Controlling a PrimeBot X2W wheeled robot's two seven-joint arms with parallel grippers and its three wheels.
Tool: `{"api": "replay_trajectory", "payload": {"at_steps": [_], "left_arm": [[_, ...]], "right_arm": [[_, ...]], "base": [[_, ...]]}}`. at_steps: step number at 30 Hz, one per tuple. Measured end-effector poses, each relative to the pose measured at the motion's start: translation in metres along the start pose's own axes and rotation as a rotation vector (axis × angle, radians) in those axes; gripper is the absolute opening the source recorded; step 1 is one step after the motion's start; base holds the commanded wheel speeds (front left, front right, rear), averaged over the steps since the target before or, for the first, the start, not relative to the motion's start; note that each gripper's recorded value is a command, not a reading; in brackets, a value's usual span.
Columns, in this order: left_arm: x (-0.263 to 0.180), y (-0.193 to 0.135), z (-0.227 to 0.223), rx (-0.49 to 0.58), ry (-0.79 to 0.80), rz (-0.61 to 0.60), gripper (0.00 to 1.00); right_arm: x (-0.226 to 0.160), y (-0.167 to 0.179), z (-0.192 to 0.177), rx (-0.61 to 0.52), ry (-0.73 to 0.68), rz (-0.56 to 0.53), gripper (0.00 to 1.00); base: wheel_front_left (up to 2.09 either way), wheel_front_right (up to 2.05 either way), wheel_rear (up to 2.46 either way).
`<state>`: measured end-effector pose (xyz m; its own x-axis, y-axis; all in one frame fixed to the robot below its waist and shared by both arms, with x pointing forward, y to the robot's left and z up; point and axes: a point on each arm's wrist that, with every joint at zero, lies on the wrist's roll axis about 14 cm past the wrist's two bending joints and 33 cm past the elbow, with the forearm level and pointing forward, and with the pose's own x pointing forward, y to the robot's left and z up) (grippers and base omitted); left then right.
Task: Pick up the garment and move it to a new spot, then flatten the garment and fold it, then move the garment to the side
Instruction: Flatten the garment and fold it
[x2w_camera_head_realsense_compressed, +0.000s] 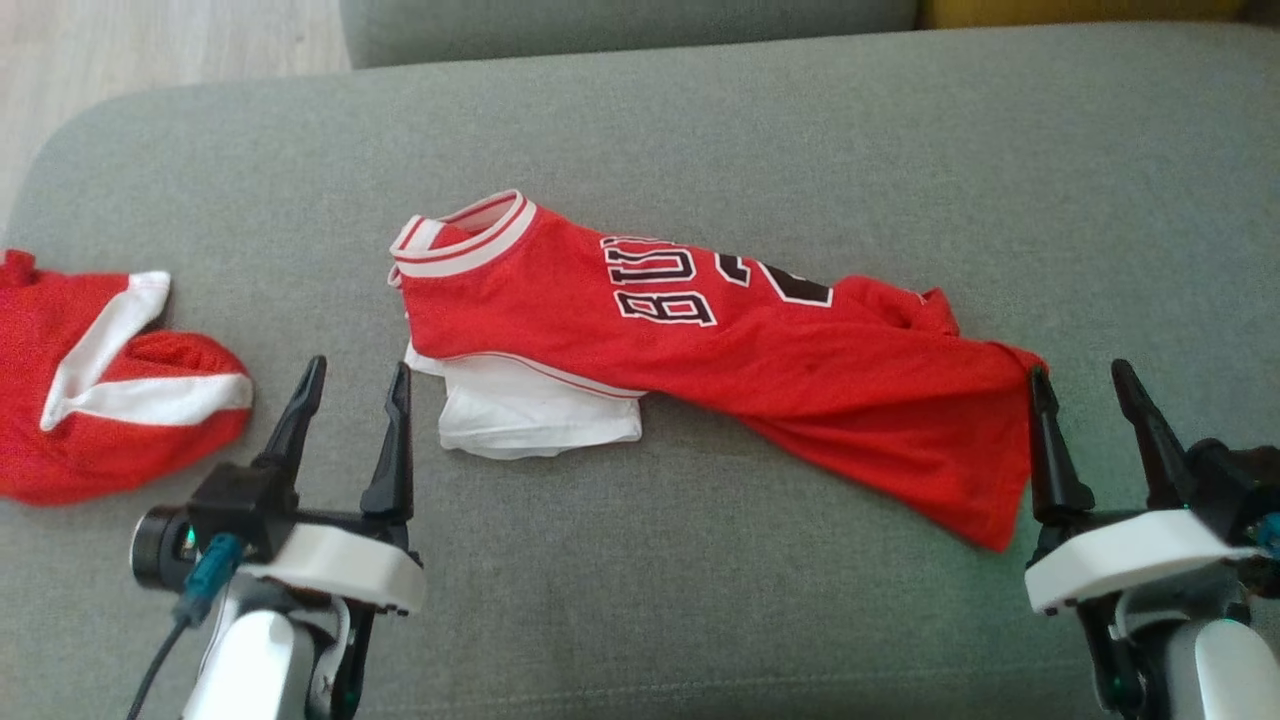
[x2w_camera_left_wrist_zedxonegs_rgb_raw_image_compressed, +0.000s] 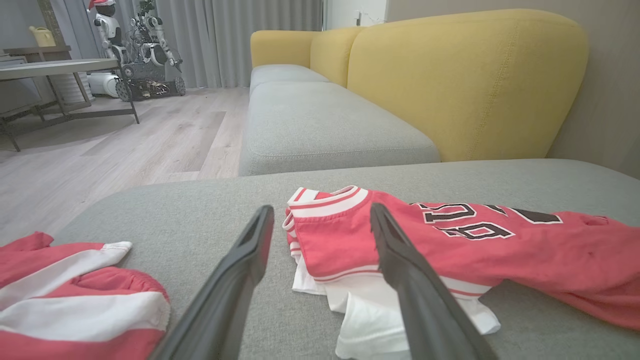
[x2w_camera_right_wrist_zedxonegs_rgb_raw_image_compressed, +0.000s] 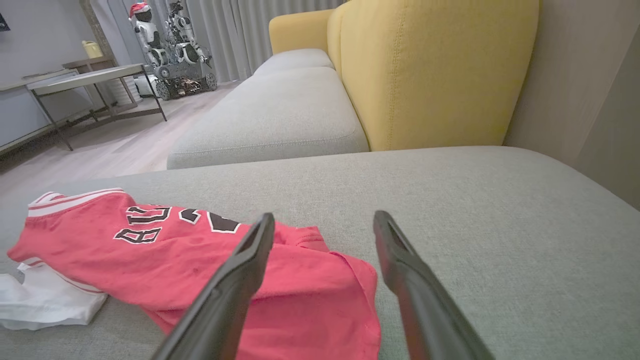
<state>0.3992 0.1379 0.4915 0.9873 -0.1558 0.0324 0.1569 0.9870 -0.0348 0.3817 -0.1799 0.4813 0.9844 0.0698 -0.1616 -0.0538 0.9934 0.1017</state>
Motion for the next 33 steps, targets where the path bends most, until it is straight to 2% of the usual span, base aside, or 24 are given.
{"api": "replay_trajectory", "payload": {"at_steps": [6,29,33], "left_arm": [[-0.011,0.002,0.0,0.004,0.004,0.012,1.0],[-0.013,-0.002,-0.007,-0.008,0.032,0.006,1.0],[-0.012,-0.005,-0.017,-0.035,0.079,-0.007,1.0]], "right_arm": [[-0.002,0.01,0.012,-0.013,-0.033,0.03,1.0],[-0.002,0.01,0.002,-0.003,0.0,0.03,1.0],[-0.002,0.009,0.001,0.001,0.004,0.027,1.0]], "base": [[0.0,0.0,0.0],[0.0,0.0,0.0],[0.0,0.0,0.0]]}}
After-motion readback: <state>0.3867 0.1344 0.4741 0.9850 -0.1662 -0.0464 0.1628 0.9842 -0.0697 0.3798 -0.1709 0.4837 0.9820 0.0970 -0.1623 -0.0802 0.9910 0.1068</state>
